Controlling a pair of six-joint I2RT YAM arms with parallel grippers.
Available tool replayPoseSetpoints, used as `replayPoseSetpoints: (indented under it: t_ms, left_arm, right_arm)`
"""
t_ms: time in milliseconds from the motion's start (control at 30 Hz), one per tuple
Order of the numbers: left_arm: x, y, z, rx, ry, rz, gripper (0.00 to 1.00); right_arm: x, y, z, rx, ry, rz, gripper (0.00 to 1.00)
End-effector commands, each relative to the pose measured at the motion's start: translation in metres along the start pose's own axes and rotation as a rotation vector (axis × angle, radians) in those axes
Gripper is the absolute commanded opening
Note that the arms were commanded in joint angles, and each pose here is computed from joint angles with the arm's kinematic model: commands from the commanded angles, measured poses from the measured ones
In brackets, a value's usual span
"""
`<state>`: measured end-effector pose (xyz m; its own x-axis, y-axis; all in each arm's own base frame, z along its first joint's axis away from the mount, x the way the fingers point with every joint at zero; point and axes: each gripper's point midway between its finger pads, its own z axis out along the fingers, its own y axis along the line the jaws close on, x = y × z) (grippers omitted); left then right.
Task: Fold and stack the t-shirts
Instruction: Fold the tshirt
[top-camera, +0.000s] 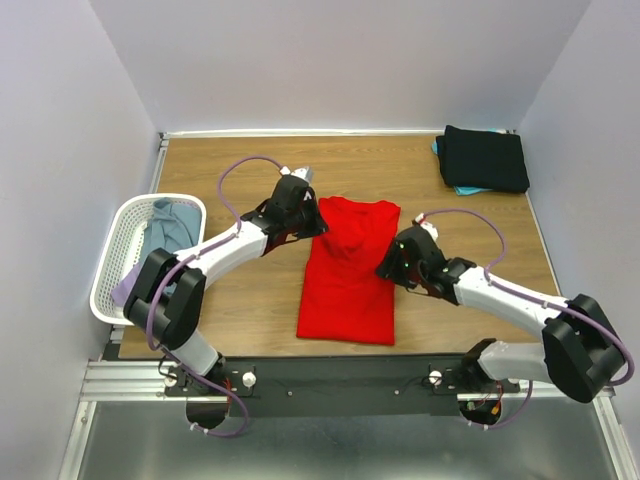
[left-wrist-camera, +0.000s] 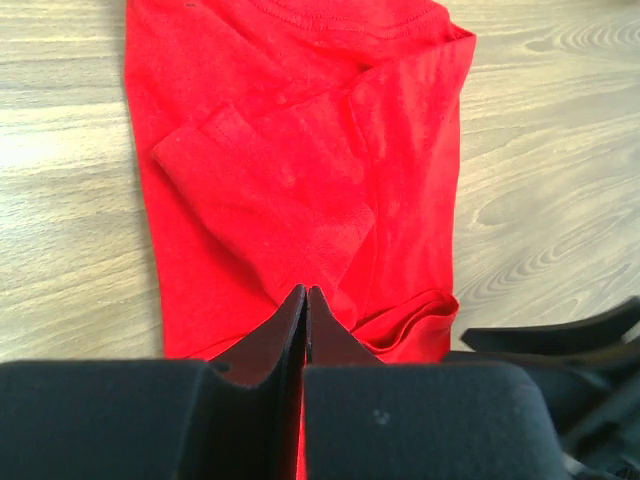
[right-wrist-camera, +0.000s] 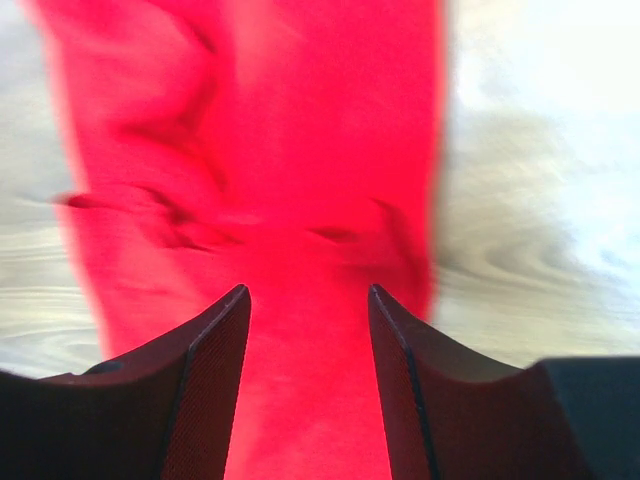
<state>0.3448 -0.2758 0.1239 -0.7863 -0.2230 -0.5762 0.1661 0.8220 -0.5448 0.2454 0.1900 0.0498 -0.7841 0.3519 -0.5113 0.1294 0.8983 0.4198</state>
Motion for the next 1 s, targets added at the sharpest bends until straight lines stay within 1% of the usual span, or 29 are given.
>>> replayPoseSetpoints:
  t_ms: [0,33,67,133,167,200,233,267,300,433,500,533,633,667,767,800,900,933,967]
  left_arm:
    - [0.001,0.005,0.007,-0.019,0.008,0.019,0.09]
    - [0.002,0.007,0.010,-0.023,0.011,0.015,0.09]
    - [0.002,0.007,0.011,-0.022,0.009,0.014,0.09]
    - [0.004,0.007,0.014,-0.018,0.014,0.012,0.12]
    - [0.004,0.006,0.017,-0.009,0.017,0.014,0.15]
    - [0.004,0.005,0.019,-0.001,0.020,0.019,0.16]
    - [0.004,0.005,0.020,0.003,0.025,0.022,0.18]
    - [0.006,0.006,0.025,0.001,0.033,0.030,0.22]
    - [0.009,0.009,0.030,-0.007,0.043,0.030,0.22]
    - [0.016,0.013,0.036,-0.008,0.070,0.034,0.23]
    - [0.022,0.017,0.034,-0.013,0.077,0.030,0.23]
    - [0.019,0.016,0.031,-0.012,0.060,0.024,0.23]
    - [0.023,0.022,0.025,-0.027,0.056,0.008,0.23]
    - [0.019,0.022,0.020,-0.028,0.038,0.003,0.23]
    - [0.018,0.036,0.013,-0.056,0.021,-0.034,0.23]
    - [0.020,0.047,0.010,-0.077,0.019,-0.052,0.23]
    - [0.019,0.063,0.001,-0.103,-0.004,-0.086,0.23]
    - [0.012,0.067,-0.003,-0.107,-0.029,-0.098,0.23]
    - [0.014,0.071,-0.004,-0.104,-0.024,-0.100,0.23]
  right_arm:
    - [-0.037,0.036,-0.019,-0.069,-0.056,-0.037,0.59]
    - [-0.045,0.043,-0.016,-0.066,-0.068,-0.043,0.61]
    - [-0.051,0.048,-0.014,-0.066,-0.077,-0.045,0.61]
    - [-0.050,0.049,0.003,-0.027,-0.050,-0.067,0.61]
    - [-0.061,0.061,0.007,-0.039,-0.067,-0.068,0.61]
    - [-0.058,0.058,0.022,-0.005,-0.047,-0.089,0.61]
    - [-0.068,0.068,0.019,-0.026,-0.071,-0.089,0.61]
    - [-0.071,0.073,0.032,-0.017,-0.068,-0.094,0.61]
    - [-0.068,0.073,0.045,-0.002,-0.051,-0.108,0.61]
    - [-0.083,0.085,0.062,0.017,-0.079,-0.118,0.61]
    - [-0.080,0.084,0.076,0.036,-0.061,-0.130,0.61]
    - [-0.079,0.085,0.084,0.040,-0.052,-0.134,0.61]
    - [-0.077,0.091,0.094,0.028,-0.032,-0.136,0.61]
    - [-0.076,0.093,0.096,0.019,-0.026,-0.137,0.61]
    - [-0.069,0.104,0.103,-0.033,0.009,-0.136,0.61]
    - [-0.063,0.107,0.104,-0.052,0.032,-0.140,0.61]
    - [-0.057,0.121,0.100,-0.113,0.053,-0.144,0.61]
    - [-0.059,0.129,0.096,-0.138,0.046,-0.147,0.61]
    - [-0.056,0.136,0.092,-0.159,0.049,-0.156,0.61]
